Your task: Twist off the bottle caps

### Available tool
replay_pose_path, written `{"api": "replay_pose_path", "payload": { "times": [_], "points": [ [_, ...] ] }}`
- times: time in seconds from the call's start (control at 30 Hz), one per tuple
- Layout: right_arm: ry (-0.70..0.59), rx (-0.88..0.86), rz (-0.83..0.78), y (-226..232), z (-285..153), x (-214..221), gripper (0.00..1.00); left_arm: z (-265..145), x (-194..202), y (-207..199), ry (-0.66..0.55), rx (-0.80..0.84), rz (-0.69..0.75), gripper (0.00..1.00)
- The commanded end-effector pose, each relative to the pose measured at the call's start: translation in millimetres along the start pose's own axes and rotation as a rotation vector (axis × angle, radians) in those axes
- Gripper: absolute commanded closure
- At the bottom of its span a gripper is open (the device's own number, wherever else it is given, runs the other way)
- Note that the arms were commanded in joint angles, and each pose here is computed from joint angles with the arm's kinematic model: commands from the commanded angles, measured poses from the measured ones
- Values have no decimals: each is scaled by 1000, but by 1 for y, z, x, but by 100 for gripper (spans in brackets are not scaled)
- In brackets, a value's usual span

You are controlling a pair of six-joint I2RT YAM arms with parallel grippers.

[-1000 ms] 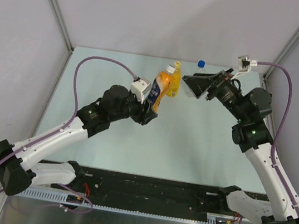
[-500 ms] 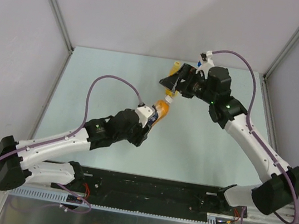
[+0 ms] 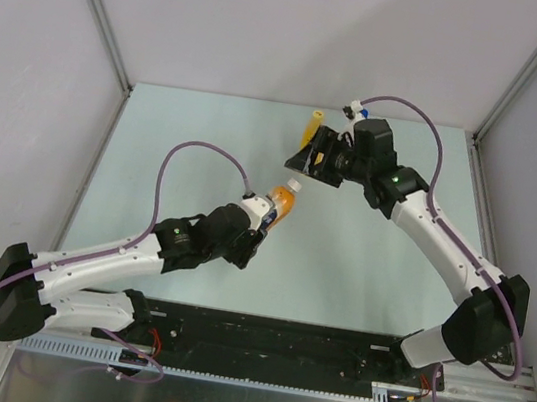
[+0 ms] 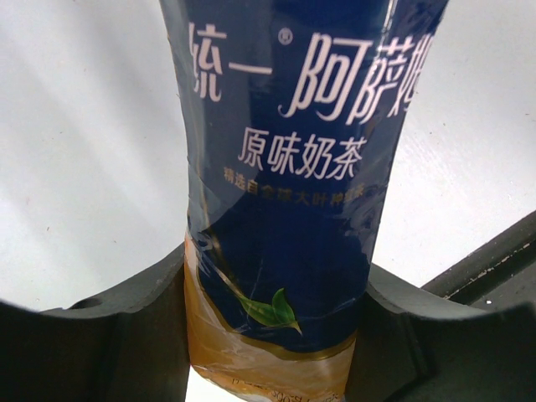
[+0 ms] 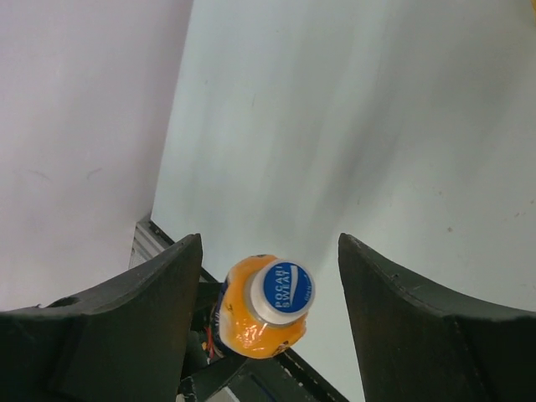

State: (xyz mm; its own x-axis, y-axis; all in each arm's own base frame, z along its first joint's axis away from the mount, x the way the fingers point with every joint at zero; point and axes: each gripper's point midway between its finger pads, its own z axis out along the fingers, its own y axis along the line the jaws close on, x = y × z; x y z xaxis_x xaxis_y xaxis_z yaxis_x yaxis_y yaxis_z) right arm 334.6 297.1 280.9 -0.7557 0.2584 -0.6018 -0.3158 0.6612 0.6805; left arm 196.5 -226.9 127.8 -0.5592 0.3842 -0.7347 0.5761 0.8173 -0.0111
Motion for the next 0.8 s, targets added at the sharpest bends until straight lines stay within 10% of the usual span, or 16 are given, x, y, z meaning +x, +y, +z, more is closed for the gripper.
{"api": "replay_pose_path", "payload": {
  "times": [0.0, 0.4, 0.77],
  "points": [
    [48, -23, -2, 6, 2, 3, 30, -3, -12, 1, -44, -19, -20, 56],
    [137, -42, 43, 0, 14, 21, 44, -2, -13, 3, -46, -32, -9, 56],
    [104, -108, 42, 20, 12, 18, 94, 1, -17, 2, -41, -35, -1, 56]
  ]
}}
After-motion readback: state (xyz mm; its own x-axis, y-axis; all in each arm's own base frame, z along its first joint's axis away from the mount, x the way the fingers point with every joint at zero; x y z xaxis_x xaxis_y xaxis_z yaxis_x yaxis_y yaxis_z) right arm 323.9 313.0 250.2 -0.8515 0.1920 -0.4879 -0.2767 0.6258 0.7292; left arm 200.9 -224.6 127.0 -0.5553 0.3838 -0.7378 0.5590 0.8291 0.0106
